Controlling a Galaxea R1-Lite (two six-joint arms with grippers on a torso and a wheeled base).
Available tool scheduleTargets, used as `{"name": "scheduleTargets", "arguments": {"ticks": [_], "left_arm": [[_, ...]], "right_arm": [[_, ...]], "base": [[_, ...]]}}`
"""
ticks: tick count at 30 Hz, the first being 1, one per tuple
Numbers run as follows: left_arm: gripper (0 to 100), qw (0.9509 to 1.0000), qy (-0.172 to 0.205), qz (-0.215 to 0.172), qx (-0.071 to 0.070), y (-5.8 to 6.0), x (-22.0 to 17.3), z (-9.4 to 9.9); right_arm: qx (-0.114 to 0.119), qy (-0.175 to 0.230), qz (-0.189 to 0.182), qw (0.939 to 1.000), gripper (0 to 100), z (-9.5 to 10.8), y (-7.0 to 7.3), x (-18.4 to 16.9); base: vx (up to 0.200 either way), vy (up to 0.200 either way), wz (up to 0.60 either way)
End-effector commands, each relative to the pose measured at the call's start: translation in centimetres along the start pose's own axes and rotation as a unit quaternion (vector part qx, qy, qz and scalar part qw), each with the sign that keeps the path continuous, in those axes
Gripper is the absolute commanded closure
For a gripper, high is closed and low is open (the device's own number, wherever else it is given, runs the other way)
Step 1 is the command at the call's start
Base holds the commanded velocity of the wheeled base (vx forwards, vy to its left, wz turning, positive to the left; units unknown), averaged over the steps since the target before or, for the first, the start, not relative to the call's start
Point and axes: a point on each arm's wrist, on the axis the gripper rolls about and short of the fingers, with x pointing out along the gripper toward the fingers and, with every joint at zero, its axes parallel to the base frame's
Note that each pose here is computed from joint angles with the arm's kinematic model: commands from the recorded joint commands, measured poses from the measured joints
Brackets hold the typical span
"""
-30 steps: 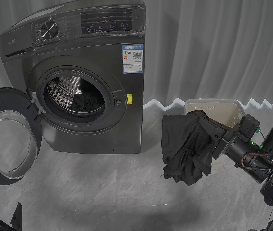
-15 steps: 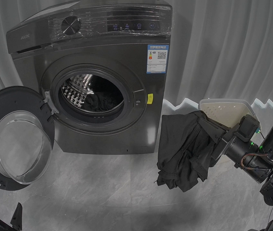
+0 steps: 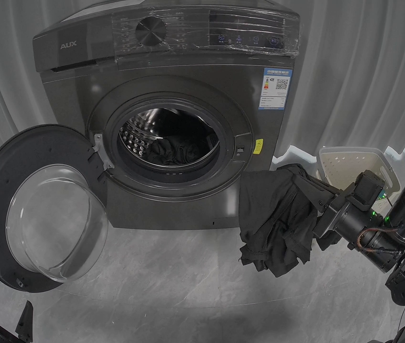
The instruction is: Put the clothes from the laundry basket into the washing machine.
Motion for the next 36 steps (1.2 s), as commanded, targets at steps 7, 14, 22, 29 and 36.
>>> {"name": "scheduleTargets", "arguments": {"ticks": [7,14,22,29,36], "left_arm": [[0,1.0000,0.000,0.000,-0.001,0.00,0.00,-0.48],[0,1.0000,0.000,0.000,-0.001,0.00,0.00,-0.48],[0,1.0000,0.001,0.000,-0.002,0.00,0.01,-0.47],[0,1.0000,0.000,0.000,-0.003,0.00,0.00,-0.48],[0,1.0000,0.000,0.000,-0.003,0.00,0.00,-0.48]], "right_arm": [[-0.004,0.002,-0.001,1.0000,100,-0.04,-0.07,-0.13],[-0.011,0.002,-0.004,0.9999,100,-0.02,-0.30,-0.49],[-0.015,0.008,-0.006,0.9998,100,-0.21,-0.46,-0.76],[-0.013,0.013,-0.001,0.9998,100,-0.42,-0.20,-0.75],[-0.012,0.016,0.000,0.9998,100,-0.57,-0.22,-0.73]], "base": [[0.000,0.000,0.00],[0.000,0.000,0.00],[0.000,0.000,0.00],[0.000,0.000,0.00],[0.000,0.000,0.00]]}}
